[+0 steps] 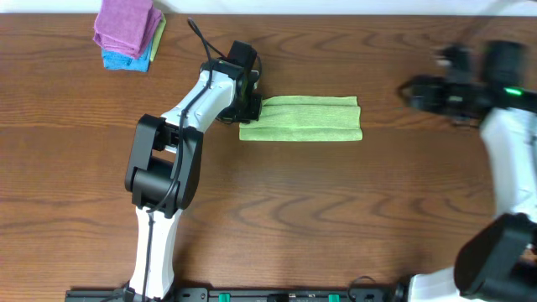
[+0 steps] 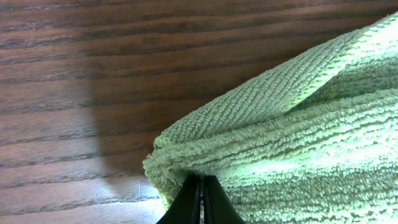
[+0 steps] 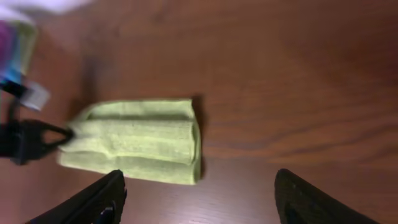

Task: Fold the cloth
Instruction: 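Release the right end and pull the right gripper back right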

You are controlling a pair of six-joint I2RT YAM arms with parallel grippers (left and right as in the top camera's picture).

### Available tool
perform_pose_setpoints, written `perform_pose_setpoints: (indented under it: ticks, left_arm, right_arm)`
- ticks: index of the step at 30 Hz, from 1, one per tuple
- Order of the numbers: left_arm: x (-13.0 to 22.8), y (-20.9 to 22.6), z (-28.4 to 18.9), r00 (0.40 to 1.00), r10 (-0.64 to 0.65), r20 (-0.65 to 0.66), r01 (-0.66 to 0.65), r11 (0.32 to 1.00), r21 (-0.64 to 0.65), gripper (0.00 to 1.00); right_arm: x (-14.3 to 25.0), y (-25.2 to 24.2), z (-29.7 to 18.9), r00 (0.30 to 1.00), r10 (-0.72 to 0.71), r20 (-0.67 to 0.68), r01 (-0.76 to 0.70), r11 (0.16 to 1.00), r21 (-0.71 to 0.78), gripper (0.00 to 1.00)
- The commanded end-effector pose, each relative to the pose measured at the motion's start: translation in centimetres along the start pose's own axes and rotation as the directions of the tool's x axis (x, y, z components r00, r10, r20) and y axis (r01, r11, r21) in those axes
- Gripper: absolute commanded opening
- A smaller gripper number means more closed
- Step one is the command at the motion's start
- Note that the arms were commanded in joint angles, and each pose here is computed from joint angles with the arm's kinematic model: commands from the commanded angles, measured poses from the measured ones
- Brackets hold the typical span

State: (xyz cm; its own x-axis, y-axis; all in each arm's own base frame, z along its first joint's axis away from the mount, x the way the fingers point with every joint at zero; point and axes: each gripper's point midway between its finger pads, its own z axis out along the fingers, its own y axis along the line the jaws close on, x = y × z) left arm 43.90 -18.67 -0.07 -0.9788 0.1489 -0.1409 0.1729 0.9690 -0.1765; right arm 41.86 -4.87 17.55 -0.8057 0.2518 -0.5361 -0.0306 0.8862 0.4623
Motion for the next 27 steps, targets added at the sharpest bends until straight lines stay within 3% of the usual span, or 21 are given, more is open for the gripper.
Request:
perform_pose_setpoints:
  ticks: [1, 4, 8, 11, 17, 27]
  left_arm:
    - [3.1, 1.5, 3.0, 0.994, -0.028, -0.108, 0.022, 0.998, -0.05, 0.06]
    - [2.8, 1.5, 3.1, 0.994, -0.047, -0.097, 0.043, 0.998, -0.05, 0.06]
    - [2.8, 1.5, 3.1, 0.994, -0.047, -0.097, 0.042, 0.998, -0.05, 0.06]
    - [2.8, 1.5, 3.1, 0.994, -0.047, -0.097, 0.042, 0.998, -0.05, 0.06]
    - [2.8, 1.5, 3.1, 0.994, -0.047, -0.097, 0.042, 0.998, -0.05, 0.06]
    - [2.8, 1.5, 3.1, 0.994, -0.047, -0.097, 0.042, 0.998, -0.05, 0.06]
  right_arm:
    - [2.2, 0.9, 0.6, 0.995, 0.096, -0.01, -0.091, 0.904, -0.419, 0.77]
    - [3.7, 0.6, 2.6, 0.978, 0.191, -0.08, -0.202, 0.797, -0.569, 0.72]
    - [5.8, 1.7, 6.0, 0.968, 0.181, -0.176, -0.251, 0.753, -0.608, 0.72]
    - [6.8, 2.6, 7.9, 0.969, 0.135, -0.207, -0.233, 0.772, -0.591, 0.78]
    - [7.5, 2.3, 10.8, 0.969, 0.094, -0.228, -0.197, 0.852, -0.485, 0.78]
    - [6.8, 0.7, 12.3, 0.97, 0.124, -0.208, -0.2, 0.897, -0.395, 0.71]
